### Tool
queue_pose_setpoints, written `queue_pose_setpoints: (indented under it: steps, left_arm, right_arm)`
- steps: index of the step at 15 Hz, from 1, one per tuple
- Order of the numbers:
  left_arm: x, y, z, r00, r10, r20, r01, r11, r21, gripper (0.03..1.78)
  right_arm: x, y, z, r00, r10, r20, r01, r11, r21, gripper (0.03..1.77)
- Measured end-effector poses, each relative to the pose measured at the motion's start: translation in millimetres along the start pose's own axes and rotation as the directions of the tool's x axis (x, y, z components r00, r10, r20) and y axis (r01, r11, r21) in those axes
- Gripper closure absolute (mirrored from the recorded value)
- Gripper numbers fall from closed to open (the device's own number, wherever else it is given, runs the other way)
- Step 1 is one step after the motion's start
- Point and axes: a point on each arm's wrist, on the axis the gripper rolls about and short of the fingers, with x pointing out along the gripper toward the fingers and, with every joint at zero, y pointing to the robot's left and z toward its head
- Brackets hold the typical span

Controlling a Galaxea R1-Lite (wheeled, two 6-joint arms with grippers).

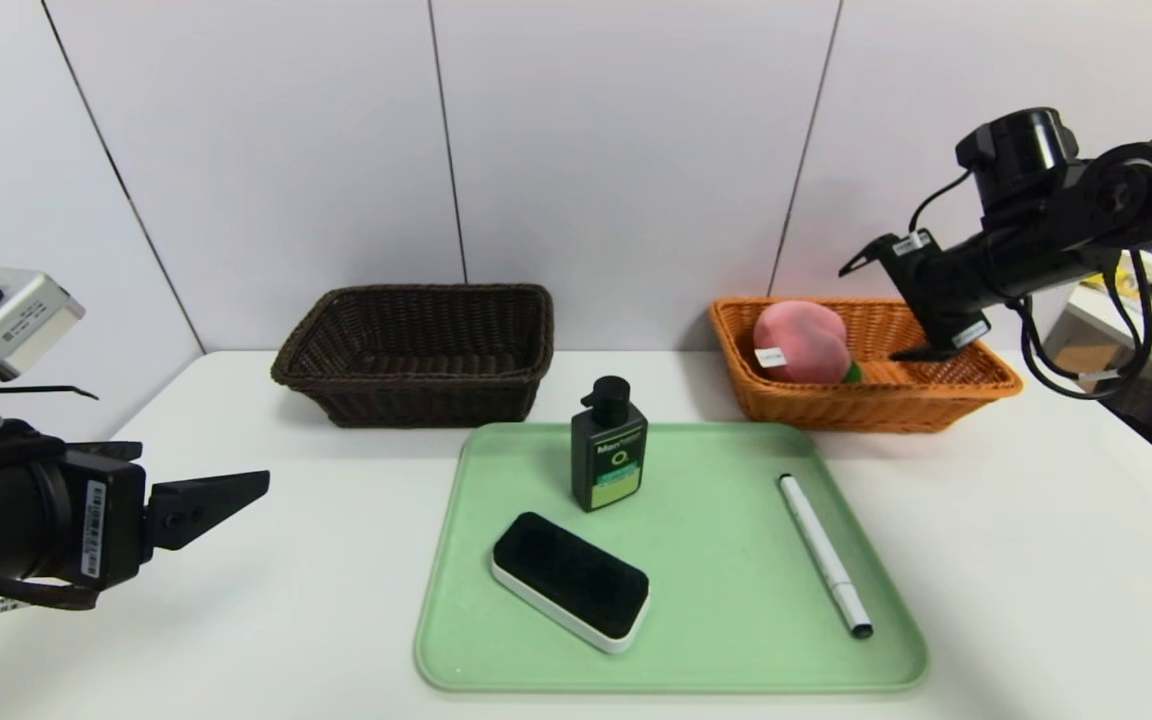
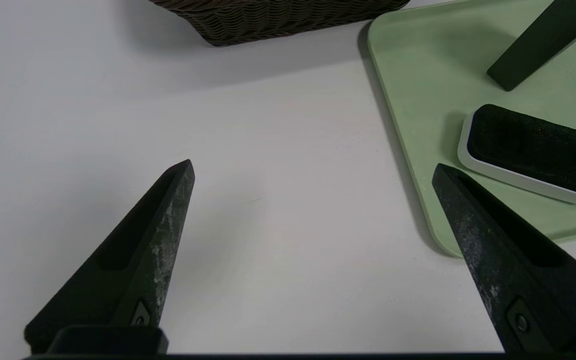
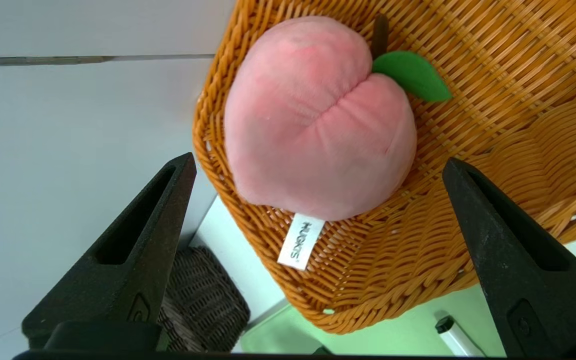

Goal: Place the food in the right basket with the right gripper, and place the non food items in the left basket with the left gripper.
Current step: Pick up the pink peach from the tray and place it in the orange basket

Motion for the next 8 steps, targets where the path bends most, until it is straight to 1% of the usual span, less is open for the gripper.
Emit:
queue_pose_setpoints:
  steps: [2,4,6,8]
  left_arm:
    - [-1.5,0.0,2.5,1.000,0.002,0.018,-0.002,1.000,-0.002,0.12]
    - [-4.0,0.2,4.6,0.999,0.002,0.033,-0.002,1.000,-0.003,0.12]
    - [-8.4,0.5,6.5,0.999,-0.001,0.052,0.001,1.000,-0.005,0.12]
    - [-12.9,1.0,6.5,0.998,-0.005,0.064,0.005,1.000,-0.004,0.12]
  right_arm:
    - [-18.1,11.4,-9.2,0.999,0.046,-0.004,-0.046,0.999,-0.024,0.11]
    - [-47.6,29.3,-34.6,0.993,0.110,-0.047,-0.114,0.990,-0.079,0.11]
    - [-81.2,42.2,-65.9,0.982,0.149,-0.116,-0.166,0.973,-0.159,0.11]
    - [-109.7,45.4,-95.2,0.976,0.130,-0.176,-0.174,0.949,-0.263,0.11]
